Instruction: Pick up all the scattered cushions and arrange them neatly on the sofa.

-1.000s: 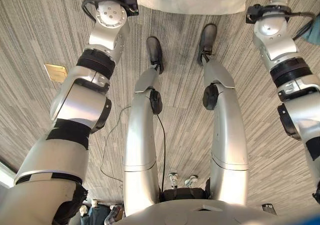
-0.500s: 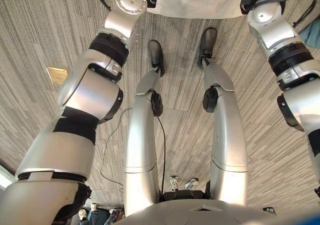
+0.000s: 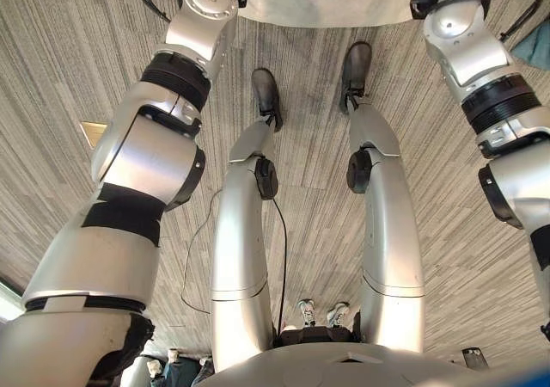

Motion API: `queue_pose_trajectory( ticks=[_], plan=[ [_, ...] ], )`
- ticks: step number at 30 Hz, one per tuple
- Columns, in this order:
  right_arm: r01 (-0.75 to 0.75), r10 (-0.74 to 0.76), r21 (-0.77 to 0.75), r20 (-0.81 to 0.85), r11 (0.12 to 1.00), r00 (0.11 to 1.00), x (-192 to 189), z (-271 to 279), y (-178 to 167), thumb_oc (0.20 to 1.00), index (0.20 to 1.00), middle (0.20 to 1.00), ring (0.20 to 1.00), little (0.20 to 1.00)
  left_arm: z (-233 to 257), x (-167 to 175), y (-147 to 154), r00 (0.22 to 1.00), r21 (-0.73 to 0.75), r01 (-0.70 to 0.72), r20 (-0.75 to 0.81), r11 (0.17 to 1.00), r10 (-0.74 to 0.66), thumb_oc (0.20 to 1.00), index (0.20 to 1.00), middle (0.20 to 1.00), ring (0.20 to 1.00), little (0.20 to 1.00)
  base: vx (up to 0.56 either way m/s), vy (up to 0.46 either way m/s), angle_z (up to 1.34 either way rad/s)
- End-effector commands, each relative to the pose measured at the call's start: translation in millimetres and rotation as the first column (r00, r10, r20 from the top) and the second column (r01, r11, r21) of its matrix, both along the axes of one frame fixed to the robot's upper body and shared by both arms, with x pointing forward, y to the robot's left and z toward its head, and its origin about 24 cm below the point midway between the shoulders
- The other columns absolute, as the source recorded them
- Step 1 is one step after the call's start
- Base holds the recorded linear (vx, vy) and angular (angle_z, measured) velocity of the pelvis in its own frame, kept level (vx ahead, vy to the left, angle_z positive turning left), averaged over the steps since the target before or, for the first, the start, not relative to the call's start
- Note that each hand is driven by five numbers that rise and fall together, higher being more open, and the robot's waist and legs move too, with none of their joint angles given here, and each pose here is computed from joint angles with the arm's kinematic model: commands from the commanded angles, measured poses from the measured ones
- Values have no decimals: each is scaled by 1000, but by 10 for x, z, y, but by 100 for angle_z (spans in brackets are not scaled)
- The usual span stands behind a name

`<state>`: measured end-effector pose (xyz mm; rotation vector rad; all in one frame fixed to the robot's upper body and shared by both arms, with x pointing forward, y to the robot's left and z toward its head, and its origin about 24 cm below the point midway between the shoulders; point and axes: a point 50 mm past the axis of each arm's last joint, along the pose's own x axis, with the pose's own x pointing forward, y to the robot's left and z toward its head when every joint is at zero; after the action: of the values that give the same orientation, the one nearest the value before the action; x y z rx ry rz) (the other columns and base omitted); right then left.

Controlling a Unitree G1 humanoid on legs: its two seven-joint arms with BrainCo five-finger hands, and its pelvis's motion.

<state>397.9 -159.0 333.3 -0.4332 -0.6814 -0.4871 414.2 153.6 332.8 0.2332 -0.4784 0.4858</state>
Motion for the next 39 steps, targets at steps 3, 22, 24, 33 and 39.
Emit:
queue_pose_trajectory(
  ticks=[3, 22, 24, 33, 39],
  plan=[
    [-83, 87, -56, 81, 995, 993, -74, 48, 270, 1000, 1000, 1000, 1000, 1000, -175, 38, 190, 997, -44, -57, -58, 997, 54, 1000, 1000, 1000, 1000, 1000, 9, 15, -3],
    [-225, 235, -85, 137, 971, 962, -226, 242, 466, 1000, 1000, 1000, 1000, 1000, 45, -72, -824, 933, -21, 359, 26, 933, -359, 200, 200, 200, 200, 200, 8, 25, -6],
    [-228, 233, -59, 103, 972, 967, -167, 176, 512, 1000, 1000, 1000, 1000, 1000, 69, -111, -914, 916, -53, 399, 61, 915, -396, 200, 200, 200, 200, 200, -3, -20, 1],
    [-308, 310, -43, 76, 950, 948, -167, 120, 823, 200, 200, 200, 200, 200, 275, -260, -832, 864, -155, 484, 244, 861, -441, 200, 200, 200, 200, 200, 5, -27, 2],
    [-329, 322, 15, 159, 944, 933, -262, 73, 659, 200, 200, 200, 200, 200, 211, -502, -870, 750, -151, 625, 387, 766, -536, 200, 200, 200, 200, 200, 8, -107, 8]
  ],
)
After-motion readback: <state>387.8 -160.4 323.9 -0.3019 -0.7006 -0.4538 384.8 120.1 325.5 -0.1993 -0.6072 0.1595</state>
